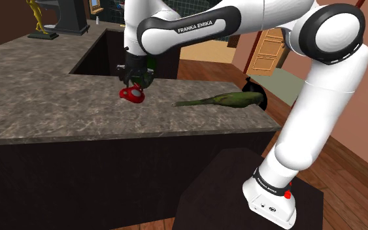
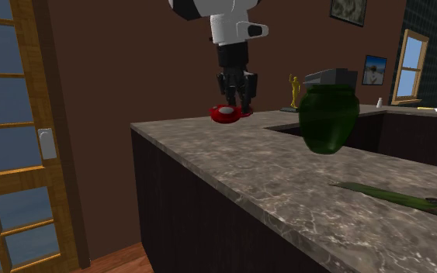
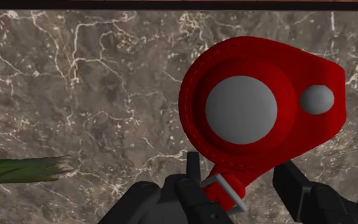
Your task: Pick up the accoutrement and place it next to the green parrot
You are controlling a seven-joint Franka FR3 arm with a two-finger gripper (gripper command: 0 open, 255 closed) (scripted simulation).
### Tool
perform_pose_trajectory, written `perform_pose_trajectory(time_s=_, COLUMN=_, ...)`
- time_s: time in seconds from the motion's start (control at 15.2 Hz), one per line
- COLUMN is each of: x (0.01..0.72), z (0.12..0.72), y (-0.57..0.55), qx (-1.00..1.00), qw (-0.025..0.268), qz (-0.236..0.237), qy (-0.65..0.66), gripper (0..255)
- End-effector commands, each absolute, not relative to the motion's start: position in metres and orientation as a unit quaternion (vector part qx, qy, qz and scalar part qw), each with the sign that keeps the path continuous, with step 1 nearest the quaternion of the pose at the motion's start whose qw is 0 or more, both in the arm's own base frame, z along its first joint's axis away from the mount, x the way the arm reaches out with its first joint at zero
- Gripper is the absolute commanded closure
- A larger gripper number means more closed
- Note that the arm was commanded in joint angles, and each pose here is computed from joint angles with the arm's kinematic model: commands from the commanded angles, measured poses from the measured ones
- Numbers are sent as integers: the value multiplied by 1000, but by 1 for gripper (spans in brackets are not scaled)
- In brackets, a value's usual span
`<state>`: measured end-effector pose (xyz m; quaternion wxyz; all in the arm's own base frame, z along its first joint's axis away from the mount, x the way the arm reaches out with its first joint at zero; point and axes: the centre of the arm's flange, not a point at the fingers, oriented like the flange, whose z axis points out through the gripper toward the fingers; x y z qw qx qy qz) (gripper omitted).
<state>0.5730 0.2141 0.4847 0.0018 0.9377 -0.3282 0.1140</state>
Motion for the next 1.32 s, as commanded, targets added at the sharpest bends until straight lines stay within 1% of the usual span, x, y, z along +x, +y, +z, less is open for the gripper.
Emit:
perform_pose_trajectory(time_s=0.0, x=573, z=495, y=214, qx=938, qw=2, qz=114, qy=-328, gripper=255)
perform_pose_trajectory(time_s=0.13, x=573, z=504, y=214, qx=938, qw=2, qz=114, qy=-328, gripper=255)
perform_pose_trajectory(time_s=0.99, x=548, z=505, y=45, qx=938, qw=2, qz=114, qy=-328, gripper=255)
perform_pose_trajectory(time_s=1.25, x=548, z=484, y=45, qx=938, qw=2, qz=114, qy=-328, gripper=255)
